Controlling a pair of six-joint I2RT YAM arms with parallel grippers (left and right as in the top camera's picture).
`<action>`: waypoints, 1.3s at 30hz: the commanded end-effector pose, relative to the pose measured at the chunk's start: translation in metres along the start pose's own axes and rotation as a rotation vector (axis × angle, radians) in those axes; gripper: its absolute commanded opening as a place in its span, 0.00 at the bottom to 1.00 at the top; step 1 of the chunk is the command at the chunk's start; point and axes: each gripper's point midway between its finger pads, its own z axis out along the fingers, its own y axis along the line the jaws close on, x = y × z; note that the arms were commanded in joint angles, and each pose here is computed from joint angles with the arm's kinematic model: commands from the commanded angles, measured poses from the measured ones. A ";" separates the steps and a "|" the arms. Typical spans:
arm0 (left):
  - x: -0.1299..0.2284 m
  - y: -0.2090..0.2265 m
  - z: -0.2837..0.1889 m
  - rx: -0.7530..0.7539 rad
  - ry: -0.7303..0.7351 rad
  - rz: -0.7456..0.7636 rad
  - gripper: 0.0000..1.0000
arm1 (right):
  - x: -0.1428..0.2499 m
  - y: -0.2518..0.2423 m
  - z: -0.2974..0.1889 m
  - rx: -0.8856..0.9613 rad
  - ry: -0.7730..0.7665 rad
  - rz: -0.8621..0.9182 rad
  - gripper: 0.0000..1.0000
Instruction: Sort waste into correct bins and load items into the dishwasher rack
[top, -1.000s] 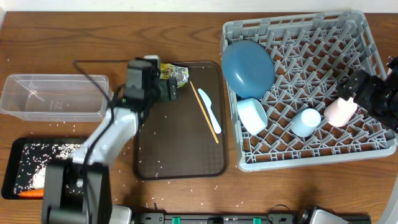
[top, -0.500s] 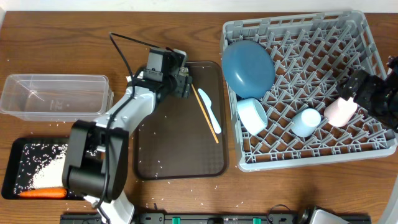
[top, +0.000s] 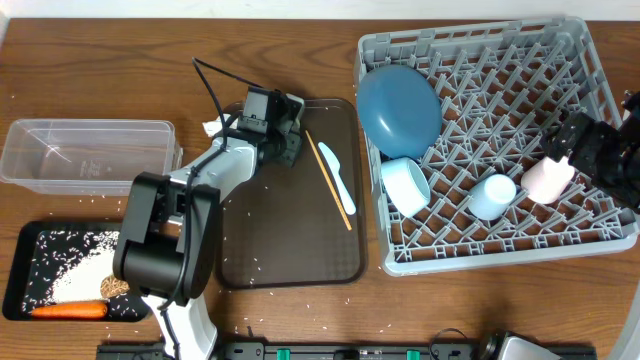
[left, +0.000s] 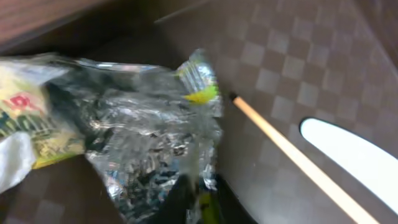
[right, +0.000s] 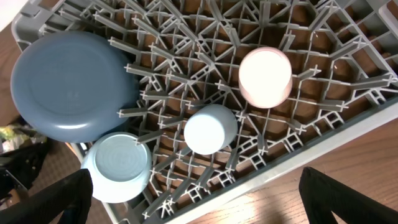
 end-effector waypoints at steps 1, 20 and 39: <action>-0.024 -0.003 -0.028 -0.001 -0.064 0.013 0.06 | -0.001 -0.001 -0.001 0.001 -0.004 -0.008 0.99; -0.025 0.075 -0.183 -0.379 -0.161 -0.236 0.06 | -0.002 -0.001 -0.001 -0.001 -0.010 -0.009 0.99; 0.005 0.194 -0.219 -0.597 -0.223 -0.497 0.06 | -0.001 -0.001 -0.001 0.000 -0.006 -0.008 0.99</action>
